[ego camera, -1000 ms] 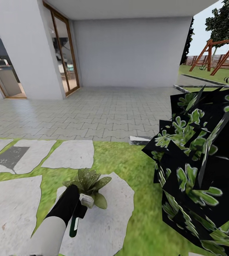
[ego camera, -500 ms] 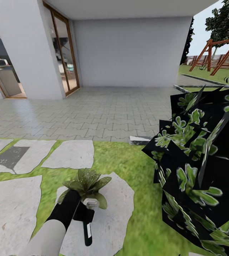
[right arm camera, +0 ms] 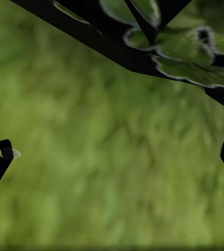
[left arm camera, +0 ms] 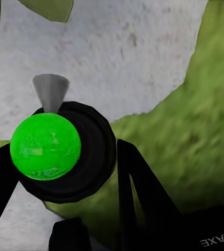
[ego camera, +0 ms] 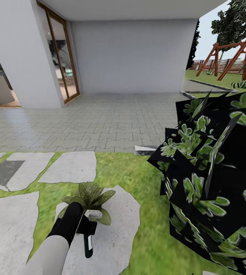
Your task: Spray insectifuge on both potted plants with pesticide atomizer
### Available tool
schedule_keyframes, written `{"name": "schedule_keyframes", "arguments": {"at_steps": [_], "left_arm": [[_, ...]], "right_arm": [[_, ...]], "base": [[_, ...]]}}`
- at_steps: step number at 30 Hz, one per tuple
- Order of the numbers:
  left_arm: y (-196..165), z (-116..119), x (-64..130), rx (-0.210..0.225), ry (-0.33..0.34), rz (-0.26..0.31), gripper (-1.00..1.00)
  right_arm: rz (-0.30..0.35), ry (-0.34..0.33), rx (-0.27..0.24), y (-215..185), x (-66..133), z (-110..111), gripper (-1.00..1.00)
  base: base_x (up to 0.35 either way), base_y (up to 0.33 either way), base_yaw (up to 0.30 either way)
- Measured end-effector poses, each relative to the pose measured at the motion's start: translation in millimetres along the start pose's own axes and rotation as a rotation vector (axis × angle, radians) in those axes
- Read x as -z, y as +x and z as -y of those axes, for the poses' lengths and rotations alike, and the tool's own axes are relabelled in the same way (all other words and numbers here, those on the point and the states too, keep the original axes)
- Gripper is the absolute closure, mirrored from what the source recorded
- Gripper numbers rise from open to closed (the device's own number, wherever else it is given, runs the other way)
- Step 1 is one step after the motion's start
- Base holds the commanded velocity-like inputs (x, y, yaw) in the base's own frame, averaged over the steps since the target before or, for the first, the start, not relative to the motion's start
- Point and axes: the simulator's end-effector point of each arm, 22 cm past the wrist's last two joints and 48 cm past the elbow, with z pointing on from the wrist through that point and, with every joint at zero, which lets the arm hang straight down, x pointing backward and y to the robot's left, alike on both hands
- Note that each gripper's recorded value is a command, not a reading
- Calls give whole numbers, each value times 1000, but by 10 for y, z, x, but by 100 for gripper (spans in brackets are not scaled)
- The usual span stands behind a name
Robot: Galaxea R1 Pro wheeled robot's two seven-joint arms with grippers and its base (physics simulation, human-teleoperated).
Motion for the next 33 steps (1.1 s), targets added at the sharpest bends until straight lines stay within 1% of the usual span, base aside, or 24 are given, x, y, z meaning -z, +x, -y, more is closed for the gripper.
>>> {"name": "schedule_keyframes", "arguments": {"at_steps": [6,12,16,19,21,22,23,24,25,28,30,33], "left_arm": [[-15,-38,10,5,-5,5,100],[48,-71,-157,8,-5,-3,100],[126,-79,-258,8,-4,-21,100],[292,-123,-357,11,-14,-42,100],[333,-148,-393,10,-19,-39,100],[340,-166,-401,17,-23,-36,100],[348,-191,-407,35,-23,-32,100],[357,-222,-412,62,-24,-28,100],[364,-244,-416,79,-27,-26,100],[379,-341,-438,143,-61,-16,100],[364,-359,-457,159,-75,-2,100],[436,-346,-555,156,-97,-7,100]], "right_arm": [[-2,-2,1,8,2,-13,-100],[-10,-1,4,156,-81,-48,-100],[-15,-1,7,218,-110,-60,-100],[-19,-1,9,237,-113,-61,-100],[-21,-1,10,245,-113,-61,-100],[-21,-1,10,249,-113,-61,-100],[-22,-1,10,251,-112,-62,-100],[-22,-1,10,251,-114,-56,-100],[-22,-1,11,251,-114,-55,-100],[-21,2,15,248,-122,-27,-100],[-20,2,16,247,-123,-23,-100],[-21,2,15,248,-123,-24,-100]], "base": [[0,0,-1],[0,0,0],[0,0,0],[0,0,0],[0,0,0],[0,0,0],[0,0,0],[0,0,0],[0,0,0],[0,0,0],[0,0,0],[0,0,0]]}}
